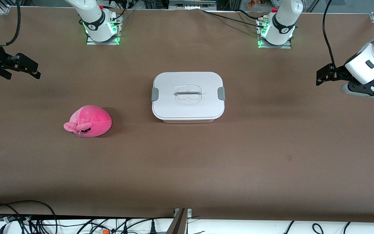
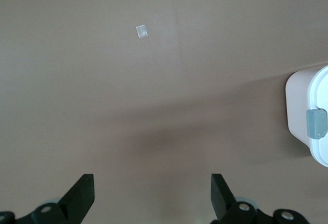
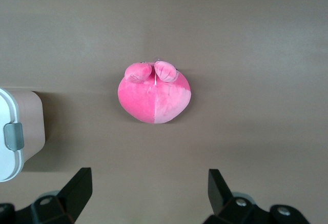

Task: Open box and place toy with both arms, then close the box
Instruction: 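Move the left gripper toward the box lid while the right gripper approaches the toy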

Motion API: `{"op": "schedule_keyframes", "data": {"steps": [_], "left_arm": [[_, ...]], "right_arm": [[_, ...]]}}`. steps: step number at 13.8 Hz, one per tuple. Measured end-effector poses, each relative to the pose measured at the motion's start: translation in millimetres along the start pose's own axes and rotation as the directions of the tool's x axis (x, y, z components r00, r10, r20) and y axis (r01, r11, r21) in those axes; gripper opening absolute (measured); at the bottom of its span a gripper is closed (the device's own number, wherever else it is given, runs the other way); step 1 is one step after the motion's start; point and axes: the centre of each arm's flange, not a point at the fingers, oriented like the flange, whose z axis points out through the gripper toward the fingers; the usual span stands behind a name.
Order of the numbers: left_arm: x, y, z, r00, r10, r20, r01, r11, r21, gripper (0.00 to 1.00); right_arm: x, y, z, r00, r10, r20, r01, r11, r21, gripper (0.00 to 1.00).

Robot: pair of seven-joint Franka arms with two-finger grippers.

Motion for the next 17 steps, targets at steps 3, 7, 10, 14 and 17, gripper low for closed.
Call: {"op": "schedule_keyframes", "data": {"steps": [3, 7, 10, 14, 17], "left_arm": [[-1.6, -1.7, -1.0, 1.000, -0.004, 0.012, 0.004, 1.000, -0.001, 1.00], [0.8, -3.0, -2.6, 1.000, -0.006, 0.012, 0.006, 1.000, -0.002, 1.00], [5.5, 7.7, 5.0, 0.999, 0.014, 0.043, -0.013, 1.000, -0.011, 1.00], [14.3, 49.4, 18.7, 0.991, 0.113, 0.067, -0.107, 0.991, -0.079, 1.00], [26.1, 102.1, 27.6, 0.947, 0.315, 0.064, -0.307, 0.946, -0.102, 1.00]], "right_arm": [[0.0, 0.0, 0.0, 1.000, 0.000, 0.000, 0.000, 1.000, 0.000, 1.00], [0.0, 0.0, 0.0, 1.000, 0.000, 0.000, 0.000, 1.000, 0.000, 1.00], [0.0, 0.1, -0.1, 1.000, 0.000, 0.000, 0.000, 1.000, 0.000, 1.00], [1.1, 0.0, 0.0, 1.000, 0.000, -0.004, 0.000, 1.000, 0.000, 1.00], [11.2, -4.4, 19.3, 1.000, -0.006, 0.029, 0.006, 1.000, -0.004, 1.00]]}}
